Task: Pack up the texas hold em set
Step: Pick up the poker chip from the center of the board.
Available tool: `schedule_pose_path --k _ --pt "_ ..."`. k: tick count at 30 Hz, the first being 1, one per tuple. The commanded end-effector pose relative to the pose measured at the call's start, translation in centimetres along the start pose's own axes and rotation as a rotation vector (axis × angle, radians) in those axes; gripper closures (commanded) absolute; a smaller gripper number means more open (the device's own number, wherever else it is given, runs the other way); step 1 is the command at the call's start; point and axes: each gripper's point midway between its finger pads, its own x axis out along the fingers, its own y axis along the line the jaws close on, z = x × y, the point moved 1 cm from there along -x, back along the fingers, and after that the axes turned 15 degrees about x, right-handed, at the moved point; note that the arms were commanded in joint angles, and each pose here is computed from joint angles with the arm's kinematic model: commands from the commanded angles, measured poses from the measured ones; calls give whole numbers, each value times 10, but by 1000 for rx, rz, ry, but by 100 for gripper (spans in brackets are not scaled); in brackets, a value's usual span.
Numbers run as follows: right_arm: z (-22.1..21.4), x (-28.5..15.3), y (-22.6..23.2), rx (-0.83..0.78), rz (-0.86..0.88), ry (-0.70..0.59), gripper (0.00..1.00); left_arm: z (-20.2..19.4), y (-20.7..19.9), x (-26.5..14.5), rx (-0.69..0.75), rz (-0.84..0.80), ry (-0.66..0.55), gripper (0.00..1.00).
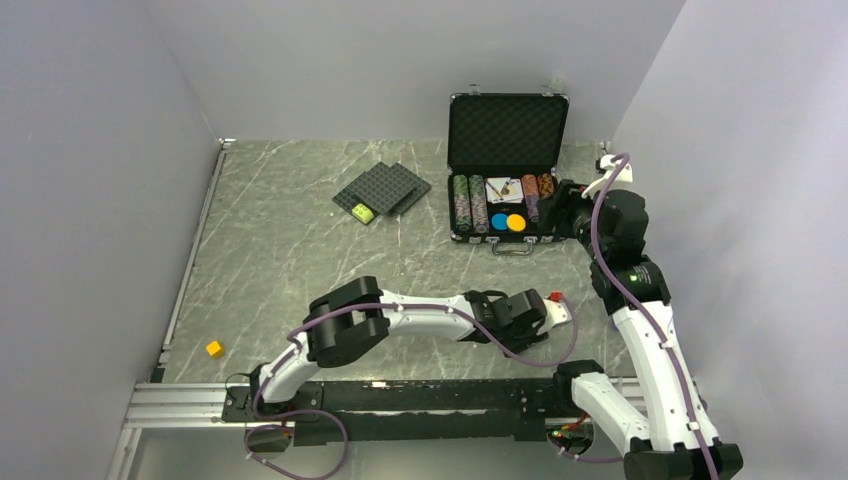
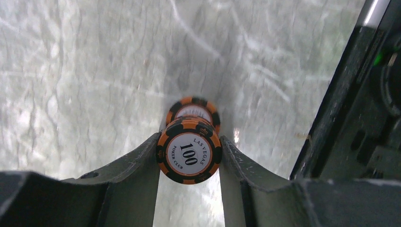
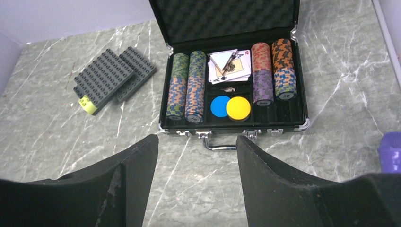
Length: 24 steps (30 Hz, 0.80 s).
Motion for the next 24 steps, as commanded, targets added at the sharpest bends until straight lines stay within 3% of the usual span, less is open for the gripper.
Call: schedule_pose_path --k 1,5,10,15,19,24 --pt "5 3 3 30 3 -1 34 23 20 -57 9 8 -48 100" --pt "7 5 8 50 13 17 34 31 39 -103 18 11 -78 100" --pt "-1 17 21 103 100 75 34 2 70 -170 47 58 -21 100" --pt "-36 35 36 183 213 253 37 -41 93 -225 -4 135 -79 100" --pt "-66 35 43 258 290 372 41 -69 95 -250 9 142 -110 100" --pt "-124 21 50 360 402 618 43 -83 94 -266 61 125 -141 100"
